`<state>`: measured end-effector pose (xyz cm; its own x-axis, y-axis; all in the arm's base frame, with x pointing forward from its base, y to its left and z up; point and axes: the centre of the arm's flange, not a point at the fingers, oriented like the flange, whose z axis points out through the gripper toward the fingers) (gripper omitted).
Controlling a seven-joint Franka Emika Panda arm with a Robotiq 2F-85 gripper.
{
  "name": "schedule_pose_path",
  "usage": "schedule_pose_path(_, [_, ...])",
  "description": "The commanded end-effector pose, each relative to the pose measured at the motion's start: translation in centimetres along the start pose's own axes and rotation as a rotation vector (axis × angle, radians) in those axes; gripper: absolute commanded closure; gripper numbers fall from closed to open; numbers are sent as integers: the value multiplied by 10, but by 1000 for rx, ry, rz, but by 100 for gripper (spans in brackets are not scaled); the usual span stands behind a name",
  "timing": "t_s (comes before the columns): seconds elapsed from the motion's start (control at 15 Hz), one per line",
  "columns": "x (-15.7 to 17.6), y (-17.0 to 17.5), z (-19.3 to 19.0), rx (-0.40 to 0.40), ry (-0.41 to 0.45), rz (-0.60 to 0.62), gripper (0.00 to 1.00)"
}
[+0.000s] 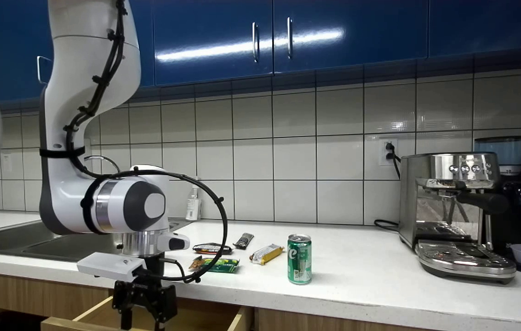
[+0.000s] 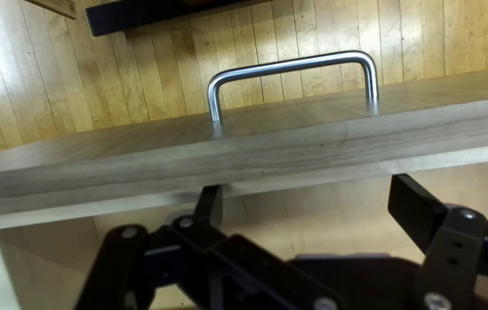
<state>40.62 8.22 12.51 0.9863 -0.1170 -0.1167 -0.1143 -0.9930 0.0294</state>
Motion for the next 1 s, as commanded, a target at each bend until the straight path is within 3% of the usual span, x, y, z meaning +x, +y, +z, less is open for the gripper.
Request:
schedule_pose_path(0.0, [-30, 6, -9, 4, -31, -7, 0])
schedule_pose_path(0.93, [-84, 12, -16, -42, -80, -29, 0])
